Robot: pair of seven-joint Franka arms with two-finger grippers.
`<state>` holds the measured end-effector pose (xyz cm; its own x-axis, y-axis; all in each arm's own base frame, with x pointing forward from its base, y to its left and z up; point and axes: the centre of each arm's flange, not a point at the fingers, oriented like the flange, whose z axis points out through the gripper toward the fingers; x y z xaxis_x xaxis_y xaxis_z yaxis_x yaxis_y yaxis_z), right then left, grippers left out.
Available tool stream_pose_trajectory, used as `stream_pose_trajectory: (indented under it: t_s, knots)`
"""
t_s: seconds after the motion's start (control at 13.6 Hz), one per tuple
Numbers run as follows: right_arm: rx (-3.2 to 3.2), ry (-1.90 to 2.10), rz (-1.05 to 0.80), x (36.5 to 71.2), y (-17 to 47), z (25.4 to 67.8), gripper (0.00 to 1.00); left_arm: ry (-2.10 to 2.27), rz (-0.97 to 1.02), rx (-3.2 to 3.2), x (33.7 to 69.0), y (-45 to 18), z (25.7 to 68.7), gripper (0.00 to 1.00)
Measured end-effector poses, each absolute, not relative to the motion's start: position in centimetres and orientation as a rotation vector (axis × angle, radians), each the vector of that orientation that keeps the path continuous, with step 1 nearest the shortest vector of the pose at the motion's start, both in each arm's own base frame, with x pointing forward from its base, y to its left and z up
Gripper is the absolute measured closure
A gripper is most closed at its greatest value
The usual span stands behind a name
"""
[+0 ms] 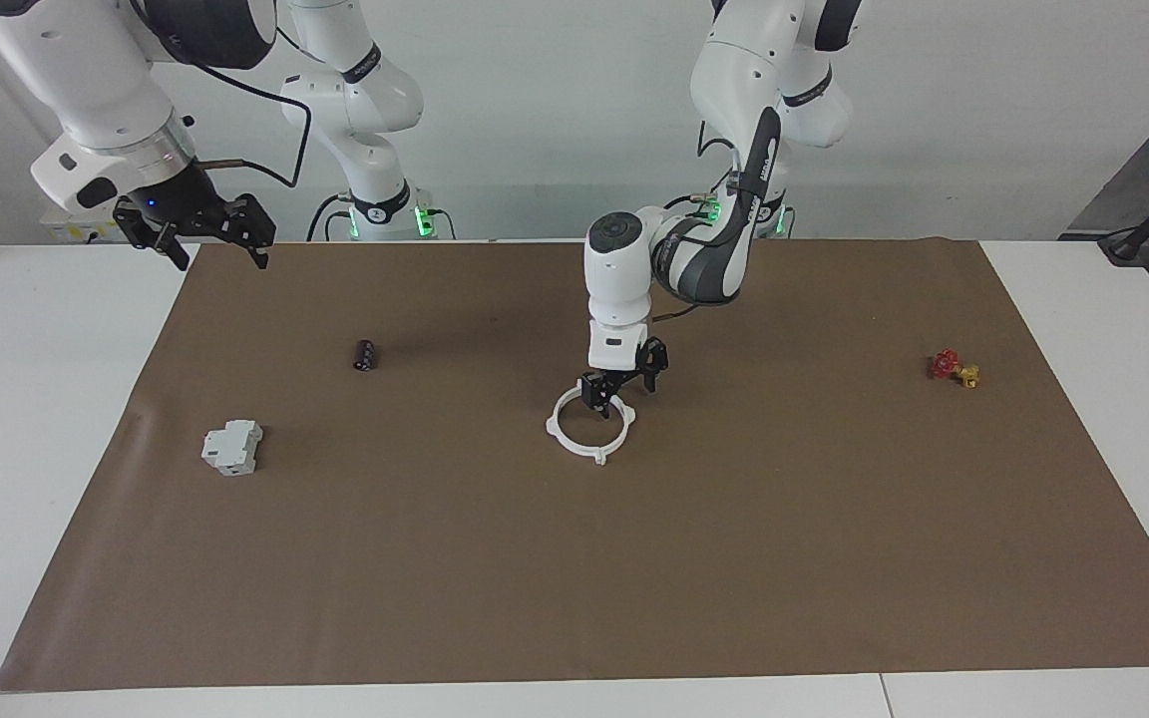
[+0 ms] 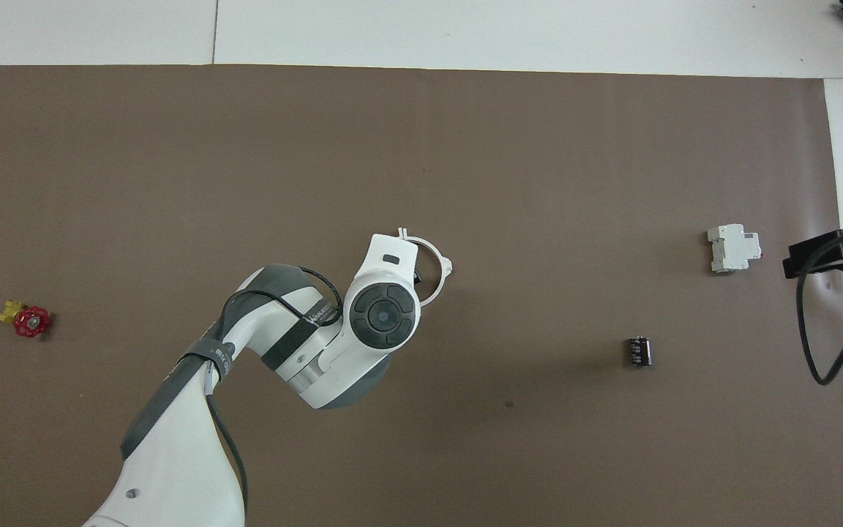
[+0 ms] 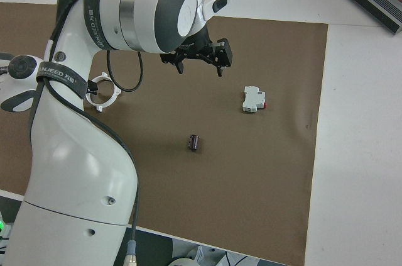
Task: Assemble drain pipe with both arms
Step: 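Press the half-rings together with the left gripper to close the ring, then open the left gripper and withdraw it toward its table edge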
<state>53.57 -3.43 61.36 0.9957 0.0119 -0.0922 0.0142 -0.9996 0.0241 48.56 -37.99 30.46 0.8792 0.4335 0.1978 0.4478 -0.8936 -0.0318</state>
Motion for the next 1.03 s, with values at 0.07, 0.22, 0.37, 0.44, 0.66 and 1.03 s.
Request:
stream_pose_trajectory:
  t_s: [0.07,0.22,0.37,0.44,0.66,1.03]
  knots:
    - [3.113,0.02,-0.142,53.6,-3.4,61.4,0.0,-0.678,-0.286,-2.96,49.5,-36.9,32.0,0.0]
    - [3.114,0.023,-0.139,53.6,-3.3,61.5,0.0,-0.594,-0.261,-2.939,52.1,-32.1,36.0,0.0]
    - [3.114,0.026,-0.135,53.6,-3.2,61.6,0.0,-0.481,-0.174,-2.95,54.0,-25.6,40.4,0.0]
    - [3.114,0.027,-0.134,53.6,-3.2,61.6,0.0,-0.41,-0.132,-2.964,54.4,-22.5,42.3,0.0]
    - [3.114,0.027,-0.131,53.6,-3.2,61.7,0.0,-0.228,-0.039,-2.972,55.2,-14.4,45.5,0.0]
    - [3.114,0.027,-0.13,53.6,-3.2,61.8,0.0,-0.033,0.019,-2.98,56.5,-5.8,45.7,0.0]
